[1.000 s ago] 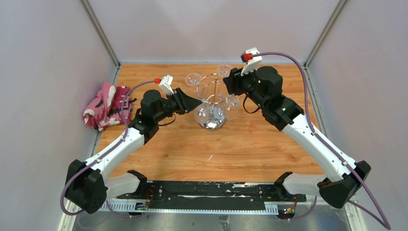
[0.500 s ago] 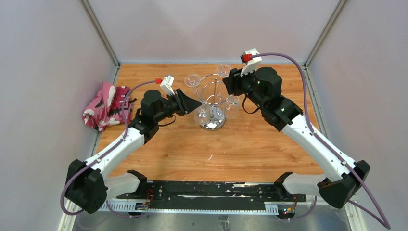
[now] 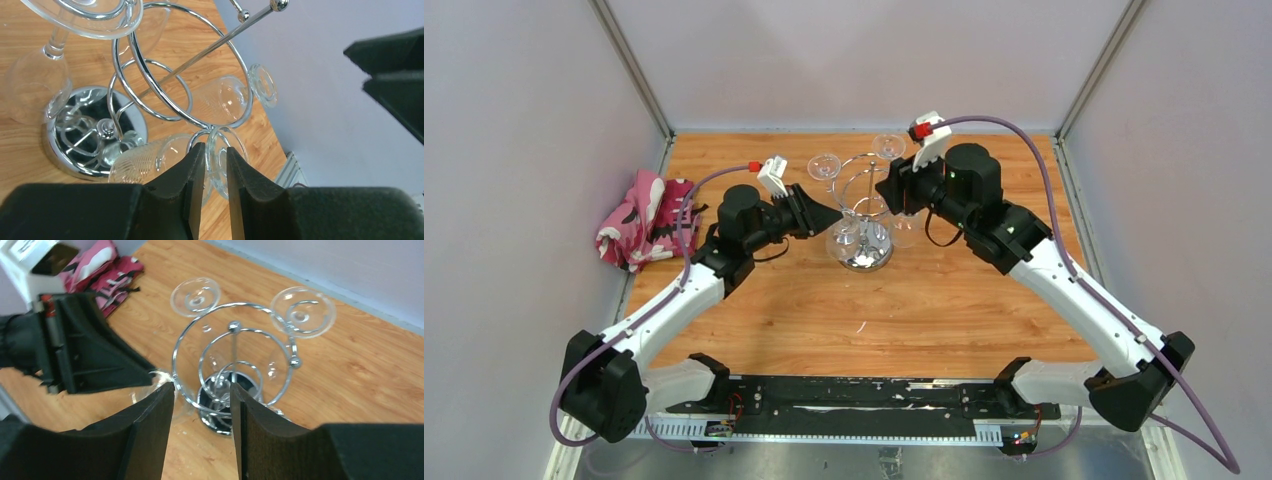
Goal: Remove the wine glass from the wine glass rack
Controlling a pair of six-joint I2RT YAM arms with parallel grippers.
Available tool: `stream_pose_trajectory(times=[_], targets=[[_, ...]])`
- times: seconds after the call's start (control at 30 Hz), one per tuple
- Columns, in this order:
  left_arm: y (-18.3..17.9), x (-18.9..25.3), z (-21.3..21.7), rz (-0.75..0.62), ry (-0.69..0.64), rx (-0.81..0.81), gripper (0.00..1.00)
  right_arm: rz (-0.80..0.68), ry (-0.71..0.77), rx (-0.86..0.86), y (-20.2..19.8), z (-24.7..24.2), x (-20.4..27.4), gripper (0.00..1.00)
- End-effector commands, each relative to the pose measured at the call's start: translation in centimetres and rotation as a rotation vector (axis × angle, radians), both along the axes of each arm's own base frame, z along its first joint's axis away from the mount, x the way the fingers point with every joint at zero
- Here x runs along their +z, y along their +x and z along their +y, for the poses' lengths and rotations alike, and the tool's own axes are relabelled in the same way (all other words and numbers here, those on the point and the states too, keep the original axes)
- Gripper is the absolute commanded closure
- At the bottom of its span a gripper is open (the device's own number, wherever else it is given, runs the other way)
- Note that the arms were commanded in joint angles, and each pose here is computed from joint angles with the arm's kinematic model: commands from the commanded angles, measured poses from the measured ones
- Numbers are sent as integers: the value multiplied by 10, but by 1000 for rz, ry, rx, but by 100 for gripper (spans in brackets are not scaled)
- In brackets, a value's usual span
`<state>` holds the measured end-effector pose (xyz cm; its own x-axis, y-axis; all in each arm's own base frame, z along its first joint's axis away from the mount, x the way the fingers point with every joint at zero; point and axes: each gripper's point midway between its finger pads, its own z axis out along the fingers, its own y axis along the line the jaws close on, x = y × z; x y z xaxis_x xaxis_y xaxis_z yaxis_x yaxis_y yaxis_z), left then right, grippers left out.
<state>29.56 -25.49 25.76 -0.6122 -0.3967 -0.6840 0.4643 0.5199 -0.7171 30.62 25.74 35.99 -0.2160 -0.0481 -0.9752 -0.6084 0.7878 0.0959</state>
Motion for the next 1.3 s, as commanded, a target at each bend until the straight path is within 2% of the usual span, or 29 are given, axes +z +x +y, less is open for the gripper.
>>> stream_pose_trajectory(times=[0.0,0.27,0.57,0.83,1.13,1.27], targets=[[-4,-12,-7,35,41,-37,73,49,-22,144,-42,19,-9,48],[-1,-14,-8,37,48,-36,77,183,-50,250,-80,40,-59,44],[-3,-12,-8,33,45,-42,83,237,-66,240,-74,49,-89,46],[-4,-10,-7,27,44,-41,84,252,-110,233,-62,60,-102,53],[-3,-14,-7,33,48,-42,84,224,-118,191,-47,63,-98,75],[-4,-15,-8,36,48,-49,84,190,-128,160,-38,60,-89,78]])
